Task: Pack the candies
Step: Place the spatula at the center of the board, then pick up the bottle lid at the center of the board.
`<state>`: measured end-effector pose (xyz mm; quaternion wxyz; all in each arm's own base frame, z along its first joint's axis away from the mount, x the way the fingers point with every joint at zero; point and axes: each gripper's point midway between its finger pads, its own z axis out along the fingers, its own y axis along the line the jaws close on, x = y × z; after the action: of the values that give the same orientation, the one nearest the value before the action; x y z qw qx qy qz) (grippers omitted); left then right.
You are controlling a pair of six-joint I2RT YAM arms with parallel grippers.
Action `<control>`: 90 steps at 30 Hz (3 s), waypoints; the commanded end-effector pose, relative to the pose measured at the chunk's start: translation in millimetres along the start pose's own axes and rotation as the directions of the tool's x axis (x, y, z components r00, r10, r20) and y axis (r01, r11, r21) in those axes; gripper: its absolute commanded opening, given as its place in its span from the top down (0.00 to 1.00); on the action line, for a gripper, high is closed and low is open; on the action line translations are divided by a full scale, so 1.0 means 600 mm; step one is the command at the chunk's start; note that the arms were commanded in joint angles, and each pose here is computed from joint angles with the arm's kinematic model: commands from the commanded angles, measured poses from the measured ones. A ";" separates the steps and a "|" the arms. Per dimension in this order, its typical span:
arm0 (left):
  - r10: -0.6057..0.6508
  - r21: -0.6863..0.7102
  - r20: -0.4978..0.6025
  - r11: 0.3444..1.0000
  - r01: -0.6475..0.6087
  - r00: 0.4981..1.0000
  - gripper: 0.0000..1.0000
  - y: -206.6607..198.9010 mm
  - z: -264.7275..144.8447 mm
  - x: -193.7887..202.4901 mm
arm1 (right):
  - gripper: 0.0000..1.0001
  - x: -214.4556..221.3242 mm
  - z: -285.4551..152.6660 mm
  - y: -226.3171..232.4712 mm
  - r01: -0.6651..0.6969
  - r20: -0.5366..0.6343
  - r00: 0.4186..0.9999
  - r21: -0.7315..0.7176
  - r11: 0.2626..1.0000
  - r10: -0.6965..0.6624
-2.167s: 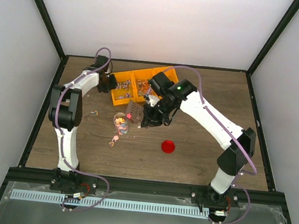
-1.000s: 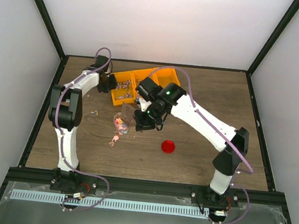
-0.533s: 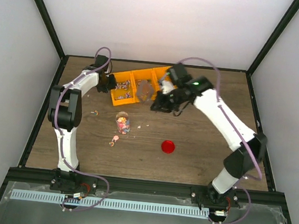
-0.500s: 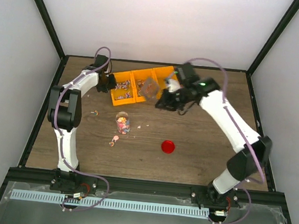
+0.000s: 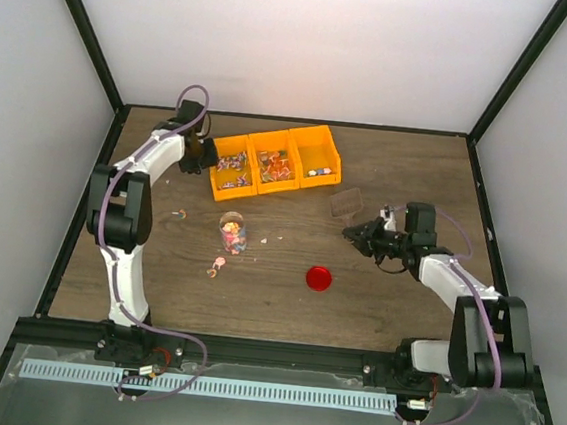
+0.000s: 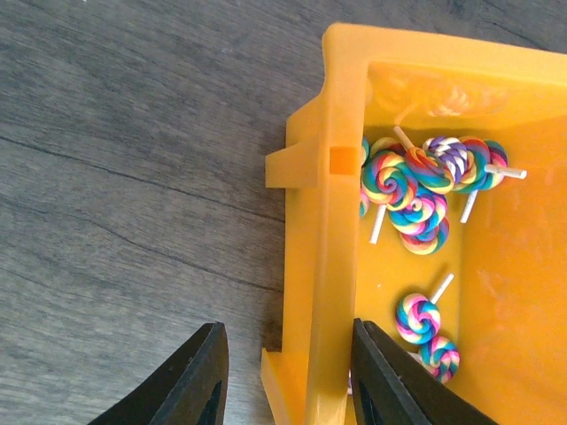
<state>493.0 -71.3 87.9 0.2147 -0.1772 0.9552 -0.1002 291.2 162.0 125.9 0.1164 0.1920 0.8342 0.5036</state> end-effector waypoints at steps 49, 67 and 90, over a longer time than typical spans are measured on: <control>0.329 0.107 0.042 0.937 -0.332 0.943 0.96 -0.066 0.073 -0.041 | 0.34 0.035 -0.094 -0.068 0.069 0.071 0.994 0.202 0.977 -0.085; 0.309 0.065 0.151 0.945 -0.321 0.939 0.58 -0.067 -0.011 -0.070 | 0.41 0.095 0.012 -0.088 0.297 -0.154 0.955 0.559 0.774 -0.255; 0.215 0.112 0.261 0.961 -0.251 0.941 0.00 -0.045 -0.156 -0.018 | 0.79 0.124 0.059 -0.158 0.339 -0.249 0.941 0.693 0.637 -0.230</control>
<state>471.7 -82.0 179.2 0.3485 -0.0533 0.9280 -0.1208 204.7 176.7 18.7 0.0279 0.0569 0.9906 0.1211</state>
